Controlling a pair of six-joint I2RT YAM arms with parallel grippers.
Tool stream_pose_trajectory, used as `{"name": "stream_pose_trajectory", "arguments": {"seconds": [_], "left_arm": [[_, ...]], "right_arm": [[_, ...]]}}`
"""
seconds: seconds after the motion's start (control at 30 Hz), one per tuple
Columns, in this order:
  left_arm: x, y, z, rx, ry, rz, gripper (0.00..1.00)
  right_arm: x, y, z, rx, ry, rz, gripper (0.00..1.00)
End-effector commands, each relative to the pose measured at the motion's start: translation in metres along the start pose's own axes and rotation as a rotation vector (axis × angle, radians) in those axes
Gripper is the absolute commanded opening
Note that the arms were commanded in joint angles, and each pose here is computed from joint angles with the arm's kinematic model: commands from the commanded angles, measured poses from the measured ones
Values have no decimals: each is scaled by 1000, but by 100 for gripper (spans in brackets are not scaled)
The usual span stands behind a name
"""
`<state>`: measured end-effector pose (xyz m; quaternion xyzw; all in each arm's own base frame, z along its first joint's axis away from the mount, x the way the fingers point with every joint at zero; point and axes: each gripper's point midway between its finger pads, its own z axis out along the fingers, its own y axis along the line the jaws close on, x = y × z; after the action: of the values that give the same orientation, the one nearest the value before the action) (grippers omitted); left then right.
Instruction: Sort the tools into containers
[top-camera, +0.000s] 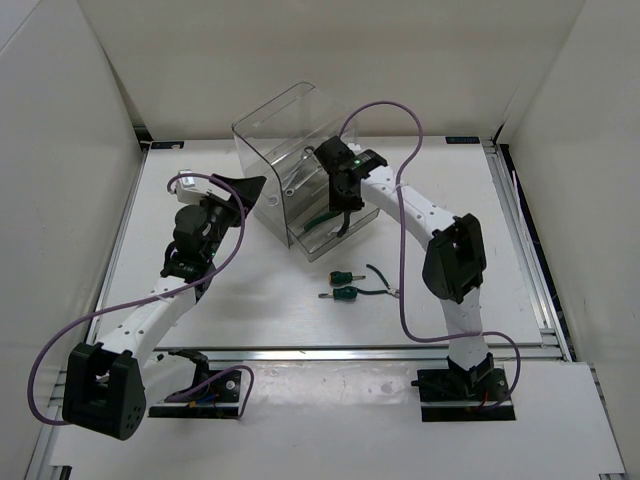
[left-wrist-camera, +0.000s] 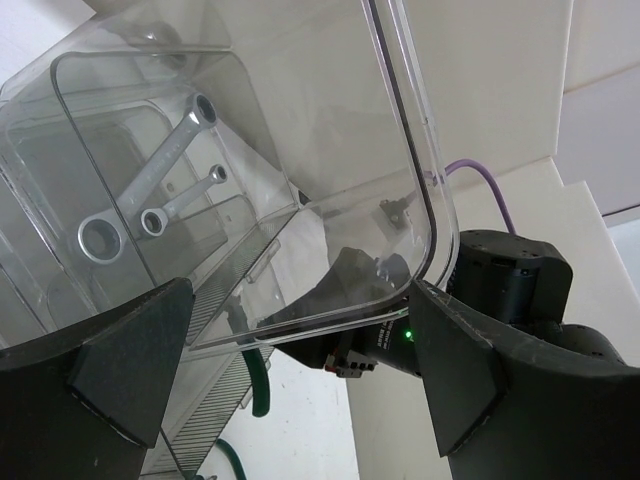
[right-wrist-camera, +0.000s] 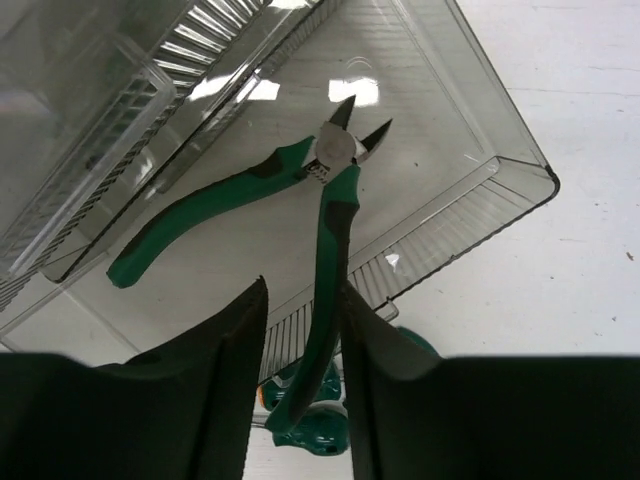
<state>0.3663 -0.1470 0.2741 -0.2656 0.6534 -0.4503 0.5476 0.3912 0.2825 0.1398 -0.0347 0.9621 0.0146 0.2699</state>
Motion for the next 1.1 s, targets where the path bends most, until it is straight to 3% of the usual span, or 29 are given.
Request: {"name": "stream_pose_trajectory", "arguments": {"seconds": [0.0,0.23,0.3,0.43,0.63,1.07], "left_arm": [[-6,-10,-2,22,-21,-2,99],[-7,-10,-2,18,-22,3,99],[-6,-9,-1,14,-20,1,99],[-5,-9,0,17,-14,-10,99],[-6,-9,0,13,-14,-13,99],[-7,-9,-1,10,-19,-8,99]], "right_arm": [[-21,18,-25,-108,-91,17,40],[-34,-18,-60,-62,-210,42,52],[-37,-20,-72,-113,-235,52,50],[-12,-13,-57,-187,-126,44,47],[3,6,-38,-278,-77,34,46],[22,1,2,-237,37,28,45]]}}
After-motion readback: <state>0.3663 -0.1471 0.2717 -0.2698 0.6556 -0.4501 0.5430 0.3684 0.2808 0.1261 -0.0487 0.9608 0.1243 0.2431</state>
